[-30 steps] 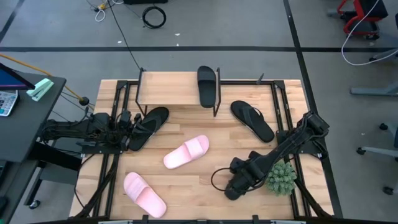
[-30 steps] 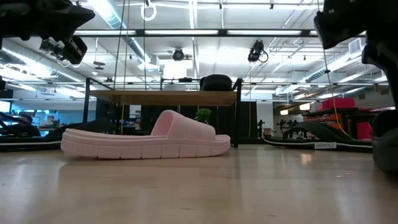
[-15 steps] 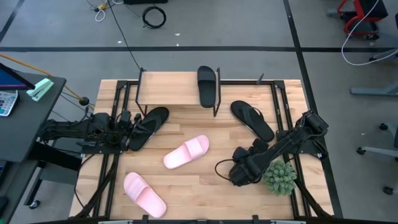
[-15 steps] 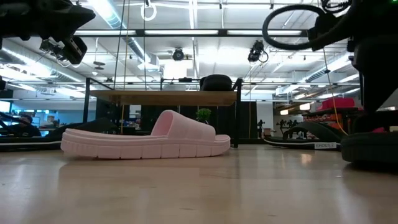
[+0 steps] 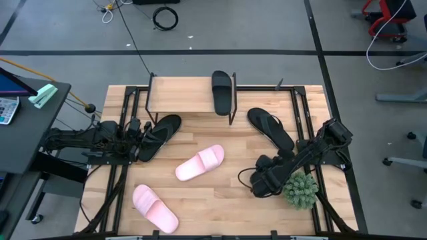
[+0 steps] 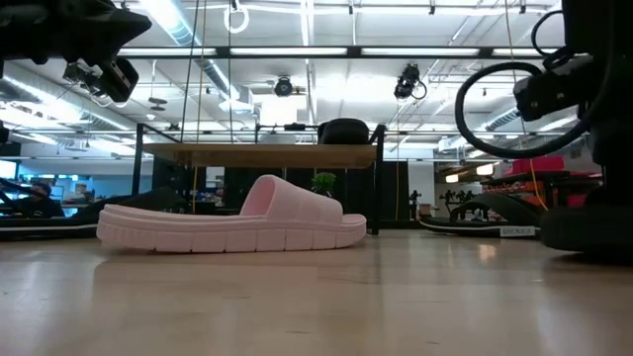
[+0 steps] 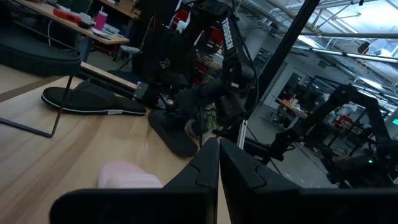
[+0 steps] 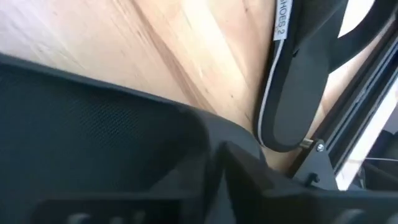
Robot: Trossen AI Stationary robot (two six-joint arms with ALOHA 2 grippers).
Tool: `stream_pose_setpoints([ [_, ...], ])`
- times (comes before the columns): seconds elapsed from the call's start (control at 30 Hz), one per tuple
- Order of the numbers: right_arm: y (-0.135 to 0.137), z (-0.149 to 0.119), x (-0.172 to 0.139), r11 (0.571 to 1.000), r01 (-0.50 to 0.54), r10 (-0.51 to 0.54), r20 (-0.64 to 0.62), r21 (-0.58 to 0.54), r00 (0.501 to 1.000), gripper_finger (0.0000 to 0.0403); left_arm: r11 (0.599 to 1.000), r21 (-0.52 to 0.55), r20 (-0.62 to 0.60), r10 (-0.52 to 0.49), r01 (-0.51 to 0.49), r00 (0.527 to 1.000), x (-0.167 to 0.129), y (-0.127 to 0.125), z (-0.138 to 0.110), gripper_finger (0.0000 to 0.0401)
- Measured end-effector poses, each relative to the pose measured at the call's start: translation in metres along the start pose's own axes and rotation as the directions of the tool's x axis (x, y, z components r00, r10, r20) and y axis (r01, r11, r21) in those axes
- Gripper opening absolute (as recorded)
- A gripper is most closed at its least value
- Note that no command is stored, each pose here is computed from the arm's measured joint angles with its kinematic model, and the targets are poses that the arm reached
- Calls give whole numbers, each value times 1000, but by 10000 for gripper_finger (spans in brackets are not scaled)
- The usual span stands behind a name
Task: Pick and place slides into the shelf
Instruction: Put the black slipper on the shelf
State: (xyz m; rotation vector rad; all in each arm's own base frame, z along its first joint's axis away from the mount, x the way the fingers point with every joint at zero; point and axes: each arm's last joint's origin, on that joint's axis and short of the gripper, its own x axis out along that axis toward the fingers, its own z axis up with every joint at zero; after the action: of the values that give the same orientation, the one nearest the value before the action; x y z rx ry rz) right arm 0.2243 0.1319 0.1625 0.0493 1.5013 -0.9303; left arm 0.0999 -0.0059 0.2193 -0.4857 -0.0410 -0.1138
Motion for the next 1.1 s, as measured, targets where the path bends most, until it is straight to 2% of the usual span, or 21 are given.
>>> stream_pose_setpoints([
  [0.07, 1, 2, -4, 1000, -13, 13, 7, 0, 1000, 16, 1000, 0, 0, 0, 0, 1000, 0, 0, 0, 19],
  [0.17, 6, 10, -20, 997, -74, 74, 64, 3, 995, 21, 1000, 0, 1, 0, 0, 1000, 0, 0, 0, 14],
  [0.23, 9, 18, -36, 993, -117, 116, 147, -5, 982, 20, 1000, 0, 1, 0, 0, 1000, 0, 0, 0, 10],
  [0.33, 13, 34, -69, 980, -190, 200, 311, -61, 929, 10, 1000, 0, 1, 0, 0, 1000, 0, 0, 0, 9],
  [0.43, 11, 50, -106, 968, -199, 250, 483, -154, 839, 15, 1000, 0, 2, 0, 0, 1000, 0, 0, 0, 12],
  [0.5, 8, 60, -131, 963, -161, 261, 602, -216, 755, 16, 1000, 1, 1, 0, 0, 1000, 0, 0, 0, 17],
  [0.57, 3, 68, -154, 964, -69, 235, 705, -257, 669, 12, 1000, 1, 2, 0, 0, 1000, 0, 0, 0, 20],
  [0.63, -4, 78, -168, 968, 60, 160, 788, -242, 594, 9, 1000, 1, 5, -2, 2, 1000, 0, 0, 1, 22],
  [0.7, -11, 90, -177, 965, 166, 83, 836, -203, 543, 9, 1000, 2, 21, -10, 10, 1000, 0, -1, 2, 21],
  [0.77, -18, 107, -179, 948, 263, 17, 854, -179, 520, 11, 1000, 3, 37, -19, 19, 999, 0, -2, 4, 18],
  [0.87, -27, 139, -174, 917, 339, 3, 852, -211, 523, 10, 999, 8, 82, -43, 42, 996, 0, -4, 8, 13],
  [0.97, -38, 179, -165, 892, 320, 115, 844, -320, 524, 9, 998, 12, 113, -60, 59, 992, -1, -6, 11, 10],
  [1.03, -50, 206, -158, 870, 314, 200, 854, -380, 481, 9, 998, 19, 125, -66, 64, 990, -1, -7, 14, 10],
  [1.1, -66, 231, -151, 853, 353, 215, 874, -386, 436, 9, 997, 41, 136, -72, 67, 988, -2, -9, 18, 13],
])
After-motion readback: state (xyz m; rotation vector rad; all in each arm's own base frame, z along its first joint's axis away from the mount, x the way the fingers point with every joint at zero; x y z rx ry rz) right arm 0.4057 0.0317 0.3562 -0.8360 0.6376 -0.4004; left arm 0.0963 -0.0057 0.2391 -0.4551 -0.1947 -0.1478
